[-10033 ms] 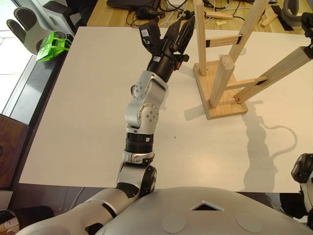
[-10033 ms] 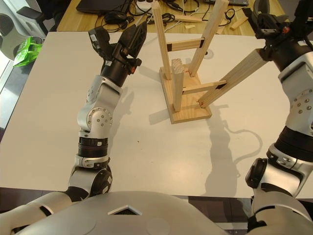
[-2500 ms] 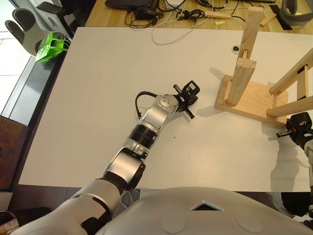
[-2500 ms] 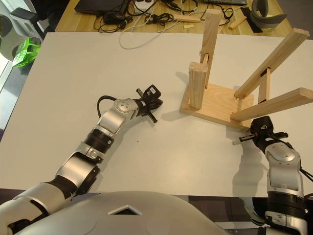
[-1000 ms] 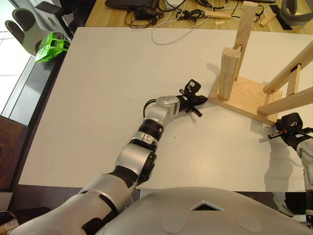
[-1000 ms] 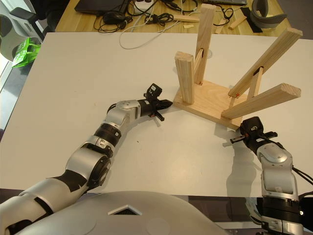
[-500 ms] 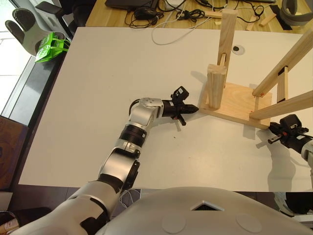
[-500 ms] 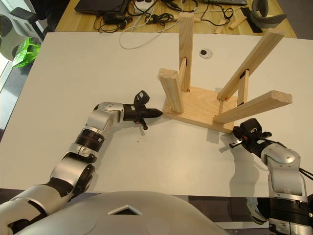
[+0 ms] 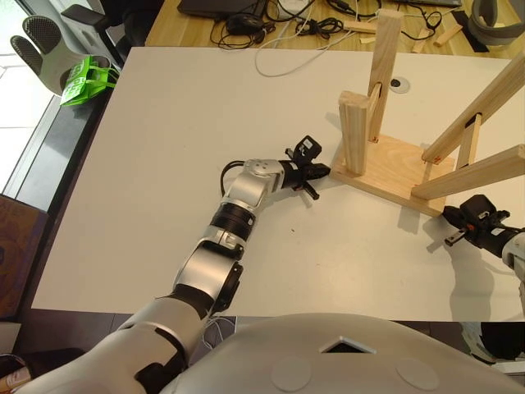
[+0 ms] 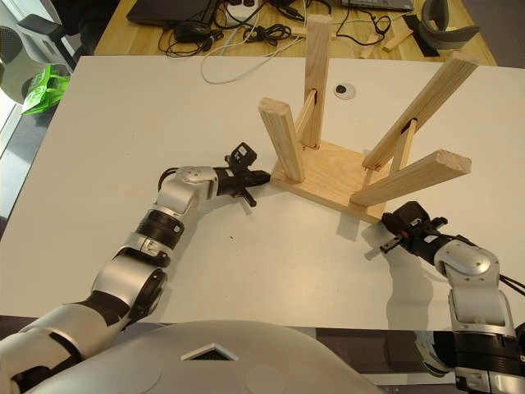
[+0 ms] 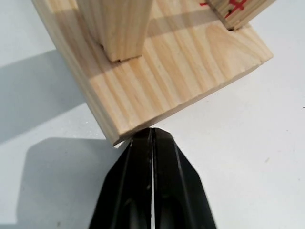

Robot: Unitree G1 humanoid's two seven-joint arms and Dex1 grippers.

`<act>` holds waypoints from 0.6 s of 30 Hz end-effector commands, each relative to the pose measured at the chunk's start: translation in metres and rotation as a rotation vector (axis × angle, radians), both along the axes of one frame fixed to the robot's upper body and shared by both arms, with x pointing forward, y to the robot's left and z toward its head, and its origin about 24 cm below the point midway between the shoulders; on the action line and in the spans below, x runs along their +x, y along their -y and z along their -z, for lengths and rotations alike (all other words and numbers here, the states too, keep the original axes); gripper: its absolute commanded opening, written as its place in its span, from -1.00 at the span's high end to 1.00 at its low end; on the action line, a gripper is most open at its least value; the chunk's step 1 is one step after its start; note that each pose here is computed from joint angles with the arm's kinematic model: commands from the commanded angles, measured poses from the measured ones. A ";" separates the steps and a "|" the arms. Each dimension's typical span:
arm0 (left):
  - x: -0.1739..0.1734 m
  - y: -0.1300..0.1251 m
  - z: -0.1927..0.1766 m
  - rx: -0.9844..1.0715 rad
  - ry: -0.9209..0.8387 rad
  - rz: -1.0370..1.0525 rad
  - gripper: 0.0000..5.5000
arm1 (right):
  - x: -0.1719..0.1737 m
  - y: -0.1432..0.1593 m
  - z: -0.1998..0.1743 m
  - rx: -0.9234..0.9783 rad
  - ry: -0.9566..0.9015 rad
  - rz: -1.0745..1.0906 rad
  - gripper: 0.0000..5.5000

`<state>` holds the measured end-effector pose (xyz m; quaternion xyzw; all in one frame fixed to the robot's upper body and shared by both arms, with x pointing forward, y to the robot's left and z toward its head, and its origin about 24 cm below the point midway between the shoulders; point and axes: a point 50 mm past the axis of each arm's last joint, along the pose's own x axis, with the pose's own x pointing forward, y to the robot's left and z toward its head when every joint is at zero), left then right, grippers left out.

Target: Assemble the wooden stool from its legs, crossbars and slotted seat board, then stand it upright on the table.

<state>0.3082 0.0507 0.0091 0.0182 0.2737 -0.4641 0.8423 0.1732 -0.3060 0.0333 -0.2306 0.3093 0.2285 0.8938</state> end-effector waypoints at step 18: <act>-0.026 0.005 -0.021 -0.169 -0.137 0.244 0.98 | 0.006 -0.020 -0.011 0.199 -0.050 -0.103 1.00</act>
